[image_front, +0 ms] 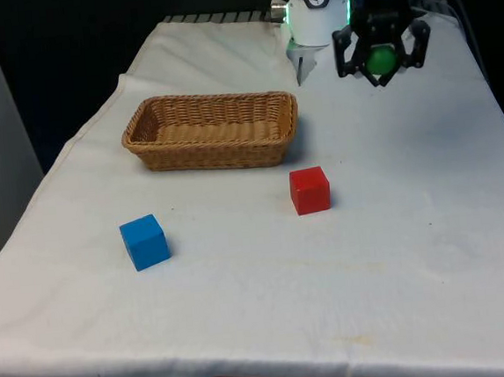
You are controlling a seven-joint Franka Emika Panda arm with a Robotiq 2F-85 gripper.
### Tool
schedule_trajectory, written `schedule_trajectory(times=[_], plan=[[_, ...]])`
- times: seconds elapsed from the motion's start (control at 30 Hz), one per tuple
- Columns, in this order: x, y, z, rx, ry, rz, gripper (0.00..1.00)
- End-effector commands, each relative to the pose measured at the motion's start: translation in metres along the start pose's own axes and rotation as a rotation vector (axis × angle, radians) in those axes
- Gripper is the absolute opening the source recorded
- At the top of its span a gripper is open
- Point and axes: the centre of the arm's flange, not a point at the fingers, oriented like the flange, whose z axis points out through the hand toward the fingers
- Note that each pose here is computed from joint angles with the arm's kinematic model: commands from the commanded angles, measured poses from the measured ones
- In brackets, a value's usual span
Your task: Place all non-red objects into the basket.
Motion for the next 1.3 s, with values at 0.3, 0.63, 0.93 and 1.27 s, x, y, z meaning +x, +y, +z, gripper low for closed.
schedule_trajectory(times=[0.3, 0.63, 0.93, 1.27], plan=[[-0.015, 0.034, 0.007, -0.011, -0.014, 0.001, 0.00], [-0.029, 0.068, 0.016, -0.025, -0.032, 0.003, 0.00], [-0.042, 0.097, 0.025, -0.035, -0.053, 0.005, 0.00], [-0.056, 0.124, 0.034, -0.044, -0.070, 0.009, 0.00]])
